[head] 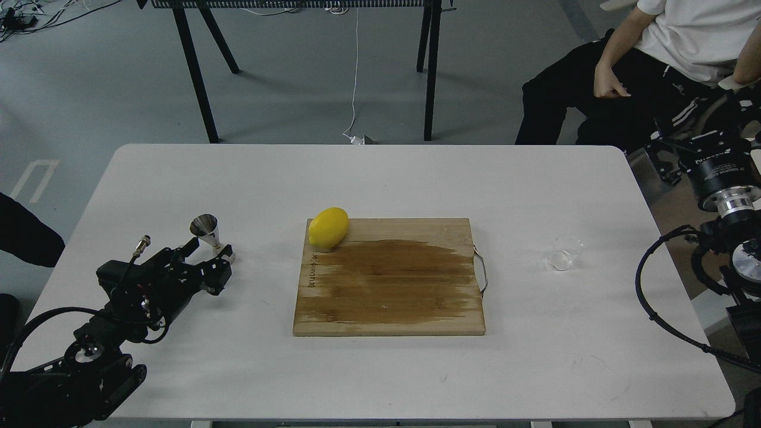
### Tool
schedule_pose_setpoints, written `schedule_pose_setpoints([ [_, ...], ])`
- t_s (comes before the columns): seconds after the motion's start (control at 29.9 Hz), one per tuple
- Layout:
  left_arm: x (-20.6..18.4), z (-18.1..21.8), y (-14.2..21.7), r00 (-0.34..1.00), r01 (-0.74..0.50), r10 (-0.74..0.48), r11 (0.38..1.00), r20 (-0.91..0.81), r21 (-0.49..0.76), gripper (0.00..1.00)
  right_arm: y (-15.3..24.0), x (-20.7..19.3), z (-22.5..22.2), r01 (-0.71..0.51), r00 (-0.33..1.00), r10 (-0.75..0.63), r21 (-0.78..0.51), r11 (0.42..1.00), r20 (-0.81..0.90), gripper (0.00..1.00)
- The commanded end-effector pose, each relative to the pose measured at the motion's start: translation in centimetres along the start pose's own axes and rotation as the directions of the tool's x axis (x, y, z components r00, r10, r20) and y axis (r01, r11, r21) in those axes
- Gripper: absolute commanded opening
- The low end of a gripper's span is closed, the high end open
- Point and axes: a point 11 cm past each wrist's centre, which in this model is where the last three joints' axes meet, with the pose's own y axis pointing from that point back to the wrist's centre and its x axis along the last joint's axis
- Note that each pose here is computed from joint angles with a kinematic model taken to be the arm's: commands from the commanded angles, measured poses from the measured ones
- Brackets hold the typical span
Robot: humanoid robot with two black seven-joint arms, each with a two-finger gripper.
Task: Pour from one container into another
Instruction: 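Reach the left gripper to the steel jigger and grasp it, then carry the jigger with the left gripper and set it on the wooden board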
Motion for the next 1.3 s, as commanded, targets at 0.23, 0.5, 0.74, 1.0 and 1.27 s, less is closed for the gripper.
schedule_pose_setpoints([
  [0.23, 0.2, 0.5, -0.9, 1.0, -0.005, 0.005, 1.0, -0.009, 0.002, 0.38, 0.0, 0.0, 0.0, 0.0, 1.0, 0.0, 0.0, 1.0, -0.001, 1.0],
  [0.5, 0.5, 0.4, -1.0, 1.0, -0.009, 0.009, 1.0, -0.005, 0.005, 0.16, 0.0, 0.1, -0.1, -0.003, 1.0, 0.003, 0.0, 1.0, -0.001, 1.0],
  [0.74, 3.9, 1.5, -2.6, 0.996, -0.089, 0.089, 0.995, 0.002, -0.046, 0.13, 0.0, 0.1, -0.1, -0.003, 1.0, 0.003, 0.0, 1.0, -0.001, 1.0],
  [1.0, 13.2, 4.6, -5.2, 0.957, -0.249, 0.274, 0.945, 0.097, -0.212, 0.12, 0.1, 0.2, -0.7, -0.006, 1.0, 0.006, 0.005, 1.0, -0.014, 1.0],
  [1.27, 15.3, 14.0, -8.0, 0.944, -0.223, 0.303, 0.878, 0.131, -0.424, 0.12, 1.0, 1.5, -1.4, -0.038, 0.999, 0.039, 0.027, 0.999, -0.025, 1.0],
])
